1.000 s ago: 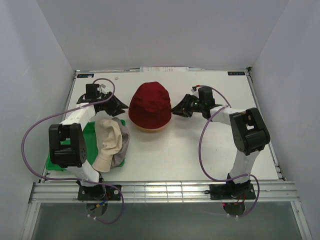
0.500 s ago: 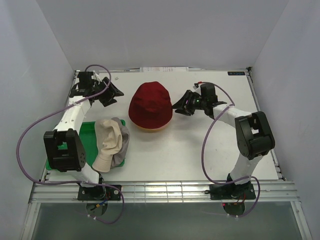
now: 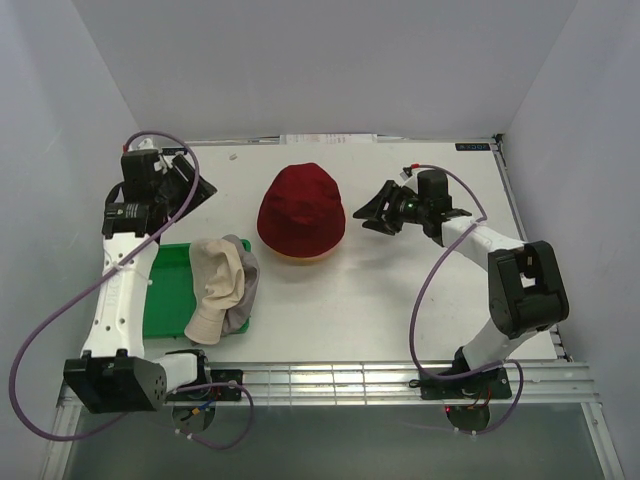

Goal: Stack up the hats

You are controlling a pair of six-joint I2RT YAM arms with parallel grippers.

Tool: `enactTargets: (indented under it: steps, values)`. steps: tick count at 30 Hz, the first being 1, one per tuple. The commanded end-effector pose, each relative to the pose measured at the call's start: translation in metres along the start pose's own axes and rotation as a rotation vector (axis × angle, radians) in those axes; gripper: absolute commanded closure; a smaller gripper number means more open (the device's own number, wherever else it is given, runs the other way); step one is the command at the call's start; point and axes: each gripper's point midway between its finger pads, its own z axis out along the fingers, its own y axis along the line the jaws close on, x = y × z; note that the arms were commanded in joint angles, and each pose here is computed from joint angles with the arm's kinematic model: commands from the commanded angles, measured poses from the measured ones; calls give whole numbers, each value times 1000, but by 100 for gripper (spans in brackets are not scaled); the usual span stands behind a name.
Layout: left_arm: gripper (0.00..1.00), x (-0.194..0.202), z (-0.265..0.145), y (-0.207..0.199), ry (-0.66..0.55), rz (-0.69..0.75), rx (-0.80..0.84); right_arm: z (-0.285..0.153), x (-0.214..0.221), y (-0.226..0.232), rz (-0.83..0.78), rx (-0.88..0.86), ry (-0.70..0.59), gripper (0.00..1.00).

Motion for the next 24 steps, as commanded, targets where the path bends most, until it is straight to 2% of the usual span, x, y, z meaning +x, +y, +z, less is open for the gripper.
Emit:
enactTargets:
  steps: [1,8,9,11,18,24]
  values:
    - [31,25,-23,20,36,11,-56,-15,2,24,-89,-55,-15,43]
    - [26,76,-33,31,148,21,-26,-22,8,40,-142,-73,-13,41]
    - [18,87,-34,25,174,44,-3,-23,7,40,-144,-73,-13,40]
    - [12,102,-35,29,195,47,12,-25,5,44,-157,-77,-19,40]
    - [12,121,-29,36,225,67,1,-24,8,45,-160,-77,-15,40]
    - [22,142,-17,53,267,47,-72,-22,14,39,-146,-73,-7,40]
